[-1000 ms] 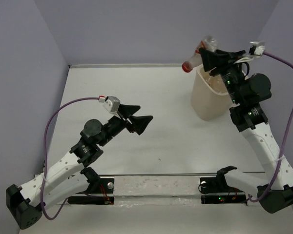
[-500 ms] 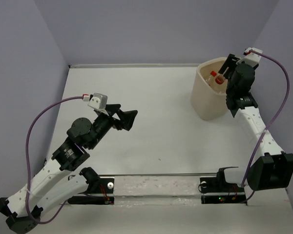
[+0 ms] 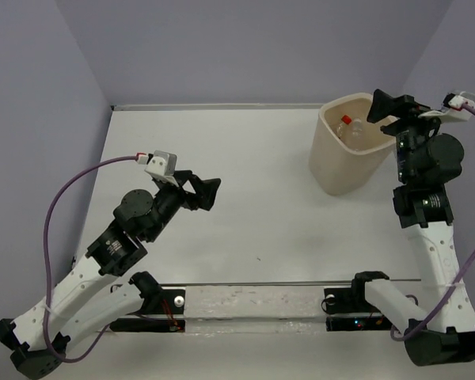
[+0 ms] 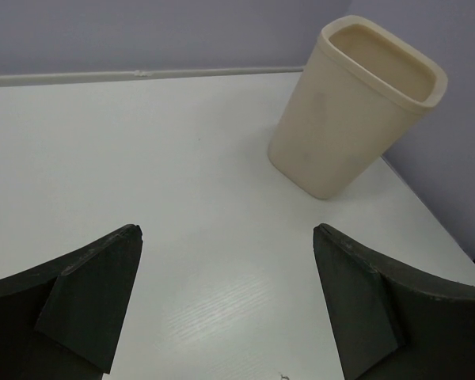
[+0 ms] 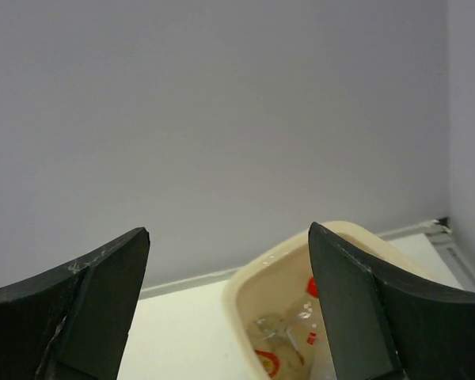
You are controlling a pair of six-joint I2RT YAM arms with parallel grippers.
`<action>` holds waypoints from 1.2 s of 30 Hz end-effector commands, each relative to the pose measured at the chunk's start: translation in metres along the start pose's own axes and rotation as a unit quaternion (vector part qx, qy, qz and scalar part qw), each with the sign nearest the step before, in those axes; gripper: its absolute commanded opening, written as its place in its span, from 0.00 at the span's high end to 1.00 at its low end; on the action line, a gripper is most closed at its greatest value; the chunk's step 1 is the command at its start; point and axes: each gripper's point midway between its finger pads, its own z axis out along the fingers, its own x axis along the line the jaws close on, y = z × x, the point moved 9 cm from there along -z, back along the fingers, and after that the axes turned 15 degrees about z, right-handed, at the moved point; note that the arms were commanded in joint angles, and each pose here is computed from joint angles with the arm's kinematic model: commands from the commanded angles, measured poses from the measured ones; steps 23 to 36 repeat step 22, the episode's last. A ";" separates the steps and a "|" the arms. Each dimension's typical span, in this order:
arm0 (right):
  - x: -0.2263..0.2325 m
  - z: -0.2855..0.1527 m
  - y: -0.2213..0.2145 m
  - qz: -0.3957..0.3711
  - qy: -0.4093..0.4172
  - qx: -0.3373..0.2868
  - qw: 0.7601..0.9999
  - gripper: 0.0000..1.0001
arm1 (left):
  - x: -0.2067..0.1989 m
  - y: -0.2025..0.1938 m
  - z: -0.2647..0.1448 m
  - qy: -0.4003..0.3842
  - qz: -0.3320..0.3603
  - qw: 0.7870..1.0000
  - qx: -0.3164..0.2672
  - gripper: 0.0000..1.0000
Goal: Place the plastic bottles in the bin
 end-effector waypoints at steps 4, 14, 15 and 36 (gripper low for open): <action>0.053 -0.062 -0.001 0.116 0.248 0.134 0.952 0.00 | -0.003 0.039 -0.006 -0.017 -0.005 0.998 -0.063 0.01; 0.075 -0.162 0.061 0.106 0.374 0.000 0.921 0.00 | 0.000 0.090 -0.029 -0.029 0.005 0.990 -0.139 0.01; 0.074 -0.171 0.068 0.103 0.369 -0.030 0.923 0.00 | 0.000 0.093 -0.031 -0.029 0.006 0.989 -0.143 0.01; 0.066 -0.165 0.064 0.109 0.340 -0.049 0.933 0.00 | -0.001 0.099 -0.039 -0.040 -0.014 0.981 -0.188 0.01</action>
